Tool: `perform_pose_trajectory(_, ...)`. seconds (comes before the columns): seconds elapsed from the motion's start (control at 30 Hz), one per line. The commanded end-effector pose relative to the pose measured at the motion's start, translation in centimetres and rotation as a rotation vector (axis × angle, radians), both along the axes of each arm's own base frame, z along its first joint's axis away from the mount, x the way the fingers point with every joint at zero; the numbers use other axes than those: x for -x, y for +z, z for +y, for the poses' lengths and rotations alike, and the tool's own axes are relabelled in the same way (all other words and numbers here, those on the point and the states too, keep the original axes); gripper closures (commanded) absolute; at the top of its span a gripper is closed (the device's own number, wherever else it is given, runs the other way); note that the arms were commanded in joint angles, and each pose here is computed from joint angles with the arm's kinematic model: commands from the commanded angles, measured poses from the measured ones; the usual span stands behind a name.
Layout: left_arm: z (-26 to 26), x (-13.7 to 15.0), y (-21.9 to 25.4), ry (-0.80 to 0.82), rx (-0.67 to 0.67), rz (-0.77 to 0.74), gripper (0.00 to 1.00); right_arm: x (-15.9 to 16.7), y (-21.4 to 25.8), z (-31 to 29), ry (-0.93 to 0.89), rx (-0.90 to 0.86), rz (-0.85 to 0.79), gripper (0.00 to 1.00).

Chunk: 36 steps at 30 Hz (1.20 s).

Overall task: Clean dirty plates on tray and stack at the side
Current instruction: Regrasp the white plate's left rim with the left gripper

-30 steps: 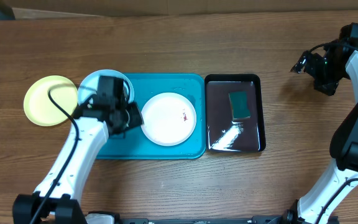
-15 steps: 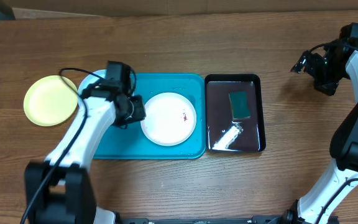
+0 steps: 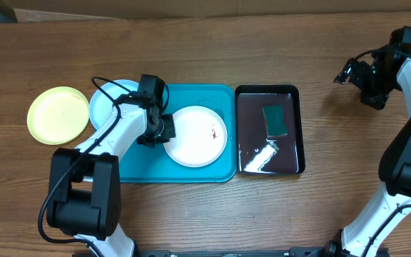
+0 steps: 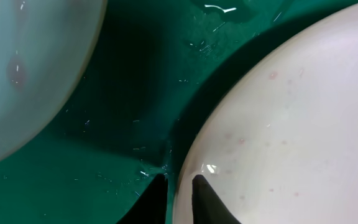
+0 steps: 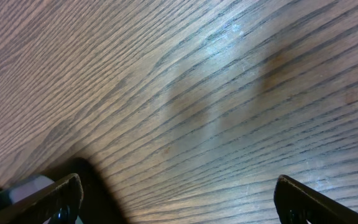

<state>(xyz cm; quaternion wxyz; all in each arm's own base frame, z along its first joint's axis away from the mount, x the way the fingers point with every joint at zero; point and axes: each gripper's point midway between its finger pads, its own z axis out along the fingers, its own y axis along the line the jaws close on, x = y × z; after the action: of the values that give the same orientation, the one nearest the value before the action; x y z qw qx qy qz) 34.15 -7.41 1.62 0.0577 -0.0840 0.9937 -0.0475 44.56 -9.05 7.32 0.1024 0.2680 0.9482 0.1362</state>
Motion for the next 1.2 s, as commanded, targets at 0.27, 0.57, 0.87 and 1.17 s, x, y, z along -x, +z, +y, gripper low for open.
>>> perform_pose_trajectory(0.27, 0.6, 0.1, -0.6, 0.006, -0.040, 0.011, 0.96, -0.6, 1.4, -0.2, 0.003, 0.015, -0.038, 0.00)
perform_pose_trajectory(0.57, 1.4, 1.0, -0.7, 0.231, -0.051, 0.057, 0.96, -0.6, 1.4, -0.2, 0.003, 0.015, -0.038, 0.00)
perform_pose_trajectory(0.87, 1.5, 0.9, -0.7, 0.257, -0.055, 0.052, 0.96, -0.6, 1.4, -0.2, 0.003, 0.015, -0.038, 0.00)
perform_pose_trajectory(1.17, 1.4, 0.3, -0.7, 0.216, -0.051, 0.028, 0.96, -0.6, 1.4, -0.2, 0.003, 0.015, -0.038, 0.00)
